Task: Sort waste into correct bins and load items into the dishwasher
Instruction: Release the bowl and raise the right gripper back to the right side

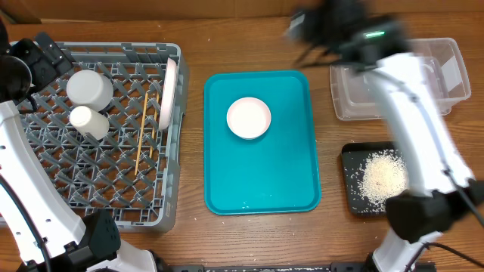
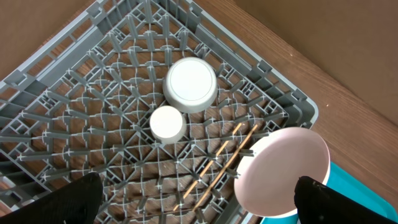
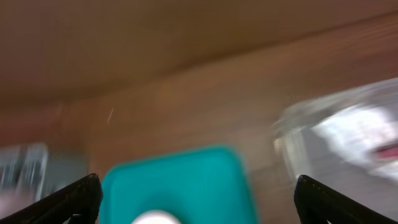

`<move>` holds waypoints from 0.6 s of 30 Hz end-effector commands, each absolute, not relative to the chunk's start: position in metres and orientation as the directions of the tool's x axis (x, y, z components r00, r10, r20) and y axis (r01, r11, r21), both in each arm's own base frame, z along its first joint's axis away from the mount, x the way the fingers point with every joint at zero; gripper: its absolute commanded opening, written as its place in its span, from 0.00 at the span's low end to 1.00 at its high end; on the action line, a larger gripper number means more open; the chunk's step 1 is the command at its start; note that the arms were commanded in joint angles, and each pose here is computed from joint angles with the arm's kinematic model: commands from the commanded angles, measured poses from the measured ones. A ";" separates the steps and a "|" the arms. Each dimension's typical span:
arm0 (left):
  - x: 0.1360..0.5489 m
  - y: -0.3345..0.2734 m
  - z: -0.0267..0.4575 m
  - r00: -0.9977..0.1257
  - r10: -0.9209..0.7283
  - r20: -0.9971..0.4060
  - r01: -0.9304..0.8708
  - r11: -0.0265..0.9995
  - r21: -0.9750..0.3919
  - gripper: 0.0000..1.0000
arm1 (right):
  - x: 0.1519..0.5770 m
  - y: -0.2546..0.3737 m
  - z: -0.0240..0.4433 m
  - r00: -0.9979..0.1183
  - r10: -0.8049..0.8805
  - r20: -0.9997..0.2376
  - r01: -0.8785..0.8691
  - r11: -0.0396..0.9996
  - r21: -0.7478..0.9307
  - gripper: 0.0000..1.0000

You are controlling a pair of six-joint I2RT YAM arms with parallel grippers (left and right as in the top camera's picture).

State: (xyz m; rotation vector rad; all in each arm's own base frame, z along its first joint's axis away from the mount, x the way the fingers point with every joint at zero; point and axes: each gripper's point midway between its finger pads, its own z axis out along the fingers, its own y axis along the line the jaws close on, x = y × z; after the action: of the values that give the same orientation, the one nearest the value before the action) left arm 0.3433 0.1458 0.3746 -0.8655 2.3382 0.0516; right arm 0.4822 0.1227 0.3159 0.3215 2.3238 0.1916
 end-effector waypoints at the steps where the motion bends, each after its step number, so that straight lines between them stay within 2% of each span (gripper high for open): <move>1: 0.343 0.146 0.375 -0.573 -0.581 -0.578 -0.602 0.777 -0.185 1.00 | 0.487 0.035 0.338 -0.577 0.402 -0.711 0.341 0.910 0.237 1.00; 5: 0.343 0.146 0.375 -0.573 -0.581 -0.578 -0.602 0.777 -0.185 1.00 | 0.478 -0.044 0.325 -0.547 0.491 -0.678 0.497 0.842 0.209 1.00; 8: 0.345 0.145 0.376 -0.562 -0.590 -0.579 -0.604 0.771 -0.200 1.00 | 0.475 -0.075 0.322 -0.526 0.549 -0.650 0.528 0.810 0.257 1.00; 13: 0.359 0.129 0.383 -0.497 -0.680 -0.540 -0.592 0.720 -0.361 1.00 | 0.466 -0.118 0.322 -0.476 0.600 -0.643 0.595 0.758 0.267 1.00; 18: 0.370 0.084 0.393 -0.583 -0.669 -0.462 -0.418 0.734 -0.536 1.00 | 0.459 -0.142 0.322 -0.444 0.624 -0.643 0.634 0.726 0.267 1.00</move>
State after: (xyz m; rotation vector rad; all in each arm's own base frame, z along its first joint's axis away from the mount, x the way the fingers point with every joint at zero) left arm 0.3613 0.1223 0.3832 -0.8982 2.2712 -0.1985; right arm 0.4618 -0.1369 0.3192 0.9345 2.1864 -0.0282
